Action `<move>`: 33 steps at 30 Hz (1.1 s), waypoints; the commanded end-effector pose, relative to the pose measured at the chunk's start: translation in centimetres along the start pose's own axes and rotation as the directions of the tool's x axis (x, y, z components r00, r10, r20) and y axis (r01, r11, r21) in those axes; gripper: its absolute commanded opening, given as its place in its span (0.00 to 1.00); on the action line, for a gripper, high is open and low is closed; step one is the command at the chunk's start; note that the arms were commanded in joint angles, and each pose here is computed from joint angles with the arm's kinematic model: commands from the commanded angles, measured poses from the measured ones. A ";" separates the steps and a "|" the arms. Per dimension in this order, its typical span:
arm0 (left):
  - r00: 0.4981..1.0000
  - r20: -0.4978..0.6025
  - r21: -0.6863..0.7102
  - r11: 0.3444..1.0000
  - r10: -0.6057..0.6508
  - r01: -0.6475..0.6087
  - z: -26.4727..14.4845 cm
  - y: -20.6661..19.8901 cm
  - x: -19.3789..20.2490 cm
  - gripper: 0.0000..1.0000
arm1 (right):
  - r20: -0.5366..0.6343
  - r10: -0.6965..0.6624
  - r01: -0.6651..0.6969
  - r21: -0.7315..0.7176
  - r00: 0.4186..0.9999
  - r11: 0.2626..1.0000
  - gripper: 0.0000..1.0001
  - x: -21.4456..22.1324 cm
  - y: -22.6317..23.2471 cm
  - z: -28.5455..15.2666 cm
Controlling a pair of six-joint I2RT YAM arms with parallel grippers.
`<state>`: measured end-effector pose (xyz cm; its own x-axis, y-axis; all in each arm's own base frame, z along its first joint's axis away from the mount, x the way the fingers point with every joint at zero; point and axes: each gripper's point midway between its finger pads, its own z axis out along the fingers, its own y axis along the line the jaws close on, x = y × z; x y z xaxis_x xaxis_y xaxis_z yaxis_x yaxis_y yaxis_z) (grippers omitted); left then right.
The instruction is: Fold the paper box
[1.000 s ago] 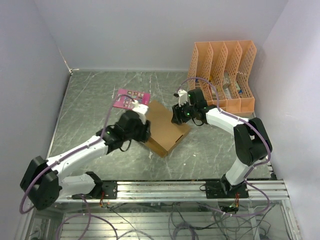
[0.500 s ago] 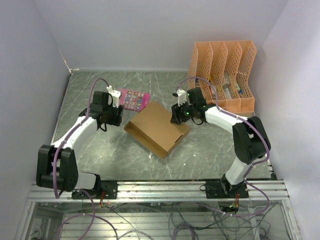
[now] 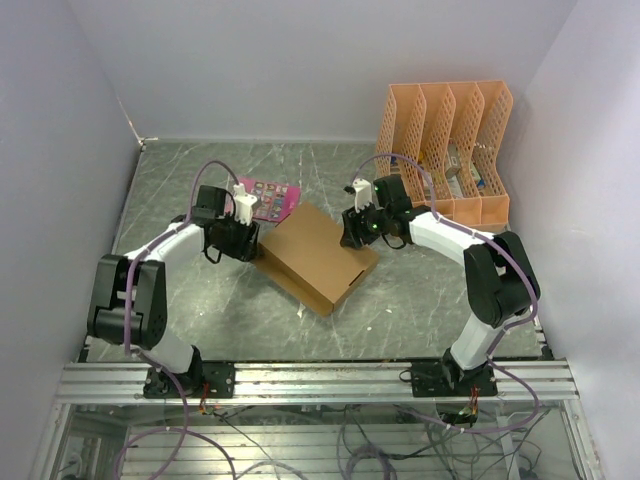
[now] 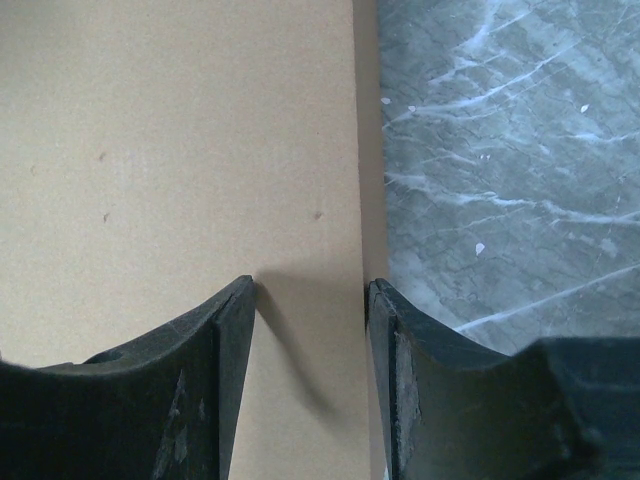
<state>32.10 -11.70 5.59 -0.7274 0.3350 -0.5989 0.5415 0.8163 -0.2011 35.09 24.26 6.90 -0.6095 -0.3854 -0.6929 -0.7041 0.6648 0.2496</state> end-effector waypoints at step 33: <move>0.986 -0.075 -0.070 0.986 0.145 -0.151 1.8 -2.4 -5.8 0.07 | -0.150 -0.051 0.040 -0.076 0.987 0.996 0.46 4.1 3.9 2.0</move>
<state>33.35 -13.20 5.61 -0.7322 0.5035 -0.4586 0.5750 0.8179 -0.0202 34.50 25.50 6.83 -0.5813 -0.4277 -0.6922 -0.7280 0.6534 0.2076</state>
